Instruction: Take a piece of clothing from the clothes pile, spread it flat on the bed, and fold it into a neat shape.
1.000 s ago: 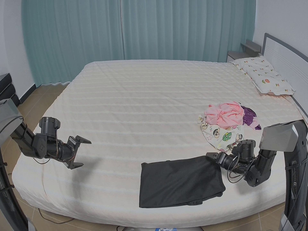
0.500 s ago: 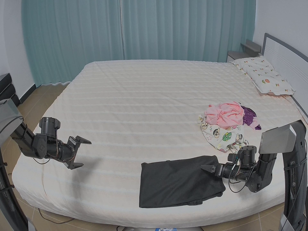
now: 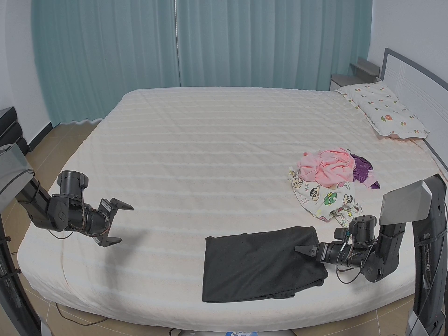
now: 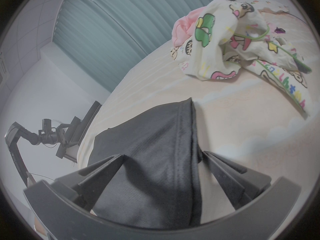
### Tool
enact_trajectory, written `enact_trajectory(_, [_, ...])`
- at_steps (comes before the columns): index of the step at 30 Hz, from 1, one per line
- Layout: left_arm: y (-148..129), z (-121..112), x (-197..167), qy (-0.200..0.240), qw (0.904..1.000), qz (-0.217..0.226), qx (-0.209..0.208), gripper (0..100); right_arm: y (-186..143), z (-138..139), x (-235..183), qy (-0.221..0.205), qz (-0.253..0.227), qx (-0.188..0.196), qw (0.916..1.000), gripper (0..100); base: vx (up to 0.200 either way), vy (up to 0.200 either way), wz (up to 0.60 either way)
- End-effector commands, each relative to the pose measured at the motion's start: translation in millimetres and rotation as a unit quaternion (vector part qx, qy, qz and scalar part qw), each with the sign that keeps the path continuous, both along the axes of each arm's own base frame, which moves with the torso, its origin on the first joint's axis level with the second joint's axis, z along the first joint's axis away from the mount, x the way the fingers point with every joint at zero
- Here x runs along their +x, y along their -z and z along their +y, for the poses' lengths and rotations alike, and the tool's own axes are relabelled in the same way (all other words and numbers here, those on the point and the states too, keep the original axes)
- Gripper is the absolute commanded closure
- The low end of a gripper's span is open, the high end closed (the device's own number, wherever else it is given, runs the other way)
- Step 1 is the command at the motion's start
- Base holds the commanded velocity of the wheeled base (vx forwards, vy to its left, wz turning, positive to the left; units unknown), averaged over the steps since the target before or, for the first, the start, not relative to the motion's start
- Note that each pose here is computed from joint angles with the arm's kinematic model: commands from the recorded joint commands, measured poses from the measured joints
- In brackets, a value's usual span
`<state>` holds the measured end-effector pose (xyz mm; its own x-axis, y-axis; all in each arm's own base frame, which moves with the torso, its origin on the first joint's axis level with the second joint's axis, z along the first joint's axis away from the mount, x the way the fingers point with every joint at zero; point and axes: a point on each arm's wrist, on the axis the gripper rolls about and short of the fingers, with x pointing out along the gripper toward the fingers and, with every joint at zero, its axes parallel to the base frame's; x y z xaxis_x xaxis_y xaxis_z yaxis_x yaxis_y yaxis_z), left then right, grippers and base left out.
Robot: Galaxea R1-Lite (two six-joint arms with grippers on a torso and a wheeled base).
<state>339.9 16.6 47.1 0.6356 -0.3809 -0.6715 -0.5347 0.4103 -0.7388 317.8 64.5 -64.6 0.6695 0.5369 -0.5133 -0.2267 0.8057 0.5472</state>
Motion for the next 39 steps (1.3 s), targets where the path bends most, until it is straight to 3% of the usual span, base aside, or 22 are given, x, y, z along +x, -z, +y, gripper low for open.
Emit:
enact_trajectory(1, [0.4, 0.3, 0.1, -0.001, 1.0000, 0.001, 0.000, 0, 1.1, 8.7, 1.2, -0.016, 0.001, 0.002, 0.9999, 0, 0.000, 0.000, 0.00])
enact_trajectory(7, [0.1, 0.4, 0.4, -0.001, 1.0000, 0.000, -0.001, 0, 10.7, 31.8, 0.7, -0.056, 0.002, 0.007, 0.9984, 0, 0.000, 0.000, 0.00])
enact_trajectory(8, [0.1, 0.4, 0.4, -0.001, 1.0000, 0.000, 0.000, 0, 11.1, 33.6, -0.1, -0.058, 0.004, 0.006, 0.9983, 100, 0.000, 0.000, 0.00])
enact_trajectory(22, [0.1, 0.3, 0.4, 0.001, 1.0000, -0.001, 0.001, 0, 6.5, 30.7, -5.2, -0.052, -0.007, 0.015, 0.9985, 100, 0.000, 0.000, 0.00])
enact_trajectory(31, [0.1, 0.3, 0.4, 0.001, 1.0000, -0.001, 0.001, 0, 2.8, 25.8, -10.0, -0.045, -0.018, 0.020, 0.9986, 100, -0.200, 0.000, 0.00])
enact_trajectory(39, [0.6, 0.3, 0.5, 0.002, 1.0000, -0.001, 0.001, 0, -3.6, 23.6, -5.7, -0.037, -0.033, 0.021, 0.9986, 100, 0.000, 0.000, 0.00])
